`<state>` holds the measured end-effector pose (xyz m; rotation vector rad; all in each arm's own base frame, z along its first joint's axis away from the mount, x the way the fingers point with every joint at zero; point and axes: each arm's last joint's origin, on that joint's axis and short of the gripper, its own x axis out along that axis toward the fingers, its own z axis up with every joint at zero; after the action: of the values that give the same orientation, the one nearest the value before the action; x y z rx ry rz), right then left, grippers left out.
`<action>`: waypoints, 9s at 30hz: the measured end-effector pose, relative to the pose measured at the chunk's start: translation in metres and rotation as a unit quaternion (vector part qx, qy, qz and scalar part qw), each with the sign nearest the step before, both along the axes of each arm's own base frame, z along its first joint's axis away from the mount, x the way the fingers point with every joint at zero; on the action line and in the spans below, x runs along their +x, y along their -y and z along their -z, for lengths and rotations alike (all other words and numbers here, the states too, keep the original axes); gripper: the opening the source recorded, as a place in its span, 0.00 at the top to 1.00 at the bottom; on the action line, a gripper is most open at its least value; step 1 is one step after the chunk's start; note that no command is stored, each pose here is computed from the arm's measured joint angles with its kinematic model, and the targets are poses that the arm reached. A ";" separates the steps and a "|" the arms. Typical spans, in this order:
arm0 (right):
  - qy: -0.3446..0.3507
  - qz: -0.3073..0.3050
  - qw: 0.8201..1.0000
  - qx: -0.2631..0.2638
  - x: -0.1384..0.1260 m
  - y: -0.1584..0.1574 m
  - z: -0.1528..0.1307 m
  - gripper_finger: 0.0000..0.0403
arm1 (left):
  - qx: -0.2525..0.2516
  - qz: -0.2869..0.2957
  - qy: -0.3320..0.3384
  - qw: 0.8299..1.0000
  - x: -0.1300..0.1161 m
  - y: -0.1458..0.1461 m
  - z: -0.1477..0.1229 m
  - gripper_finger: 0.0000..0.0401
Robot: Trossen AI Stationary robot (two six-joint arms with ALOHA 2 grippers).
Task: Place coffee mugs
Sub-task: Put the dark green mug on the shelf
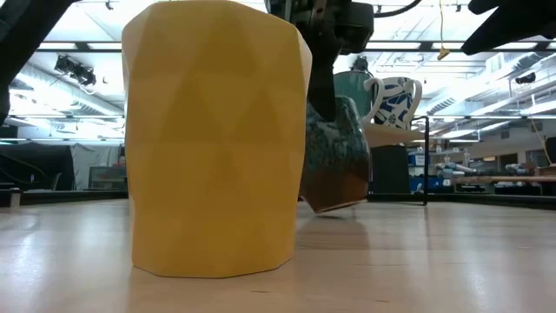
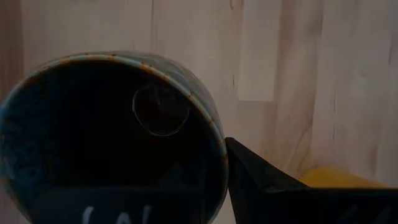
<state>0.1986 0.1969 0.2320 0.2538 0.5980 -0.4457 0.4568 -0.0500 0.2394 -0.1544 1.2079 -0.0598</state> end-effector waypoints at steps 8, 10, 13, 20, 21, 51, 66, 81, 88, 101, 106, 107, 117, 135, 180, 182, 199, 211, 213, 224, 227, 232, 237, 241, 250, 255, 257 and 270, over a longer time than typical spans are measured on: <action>0.005 0.000 1.000 0.000 0.001 0.000 0.000 0.27 | 0.001 0.018 -0.001 1.000 0.001 0.004 0.004 0.88; 0.005 0.000 1.000 0.000 0.001 0.000 0.000 0.27 | 0.000 0.018 -0.002 1.000 0.001 0.004 0.004 0.88; 0.006 0.000 1.000 0.002 0.001 -0.001 -0.001 0.27 | -0.001 0.020 -0.002 1.000 0.001 0.006 0.004 0.86; 0.007 0.000 1.000 -0.001 0.001 -0.001 -0.001 0.27 | 0.014 0.026 0.001 1.000 0.001 0.010 0.005 0.73; 0.008 0.000 1.000 -0.001 0.001 -0.001 -0.001 0.27 | 0.016 0.026 0.001 1.000 0.001 0.010 0.005 0.71; 0.012 0.000 1.000 0.000 0.001 -0.001 -0.001 0.27 | 0.078 0.106 0.074 0.989 -0.006 0.029 -0.055 0.58; 0.023 -0.002 1.000 -0.010 0.002 -0.002 -0.002 0.27 | 0.179 0.170 -0.041 0.968 -0.044 0.061 -0.061 0.58; 0.042 -0.006 0.999 -0.017 0.003 -0.005 -0.004 0.27 | 0.214 0.187 0.049 0.958 -0.053 0.077 -0.091 0.58; 0.049 -0.009 0.999 -0.019 0.005 -0.007 -0.005 0.27 | 0.213 0.214 0.058 0.952 -0.059 0.095 -0.092 0.58; 0.042 -0.027 0.998 -0.049 0.006 -0.006 -0.005 0.27 | 0.222 0.230 0.043 0.947 -0.066 0.104 -0.091 0.58; 0.043 -0.027 0.997 -0.057 0.008 -0.005 -0.006 0.27 | 0.220 0.224 0.044 0.948 -0.066 0.104 -0.091 0.58; 0.043 -0.026 0.997 -0.058 0.008 -0.004 -0.006 0.27 | 0.219 0.222 0.045 0.949 -0.066 0.104 -0.091 0.58; 0.039 -0.025 0.995 -0.083 0.028 0.009 -0.009 0.27 | 0.215 0.207 -0.003 0.954 -0.078 0.108 -0.088 0.58; 0.024 -0.059 0.993 -0.101 0.037 0.012 -0.011 0.27 | 0.267 0.192 0.027 0.944 -0.095 0.113 -0.059 0.58; 0.026 -0.074 0.994 -0.081 0.046 0.015 -0.013 0.27 | 0.183 0.095 0.197 0.958 -0.098 -0.005 -0.004 0.58; 0.028 -0.071 0.994 -0.082 0.046 0.016 -0.013 0.27 | 0.182 0.098 0.197 0.958 -0.098 -0.003 -0.004 0.58; -0.001 -0.096 0.992 -0.080 0.082 0.023 0.005 0.27 | 0.150 0.170 0.226 0.947 -0.126 0.061 -0.024 0.58; -0.061 -0.144 0.984 -0.086 0.130 0.055 -0.007 0.27 | 0.053 0.168 0.260 0.949 -0.172 0.118 -0.053 0.58; -0.082 -0.154 0.981 -0.089 0.140 0.061 -0.007 0.27 | 0.048 0.172 0.256 0.950 -0.177 0.126 -0.052 0.58; -0.199 -0.201 0.954 -0.094 0.174 0.093 -0.012 0.27 | 0.010 0.159 0.251 0.955 -0.193 0.149 -0.052 0.58; -0.204 -0.208 0.953 -0.086 0.180 0.102 -0.011 0.27 | 0.006 0.167 0.251 0.953 -0.196 0.154 -0.052 0.58; -0.208 -0.204 0.954 -0.073 0.183 0.115 -0.010 0.27 | -0.002 0.167 0.250 0.954 -0.200 0.159 -0.053 0.58; -0.210 -0.219 0.950 -0.076 0.184 0.118 -0.010 0.27 | -0.004 0.162 0.249 0.955 -0.200 0.159 -0.053 0.58; -0.207 -0.224 0.949 -0.076 0.185 0.119 -0.009 0.28 | -0.004 0.162 0.249 0.955 -0.200 0.159 -0.053 0.58; -0.191 -0.223 0.953 -0.079 0.185 0.120 0.002 0.35 | -0.004 0.160 0.250 0.955 -0.200 0.158 -0.053 0.58; -0.195 -0.215 0.954 -0.073 0.184 0.124 0.006 0.37 | -0.004 0.161 0.250 0.955 -0.200 0.158 -0.053 0.58; -0.198 -0.212 0.954 -0.069 0.184 0.126 0.008 0.37 | -0.003 0.162 0.251 0.954 -0.200 0.158 -0.053 0.58; -0.216 -0.349 0.906 -0.103 0.181 0.120 0.012 0.37 | -0.003 0.162 0.250 0.955 -0.200 0.158 -0.053 0.58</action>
<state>0.3795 0.0768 0.2196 -0.2760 1.0154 0.1441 0.2572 -0.2082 0.2921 0.0554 0.7151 -0.3686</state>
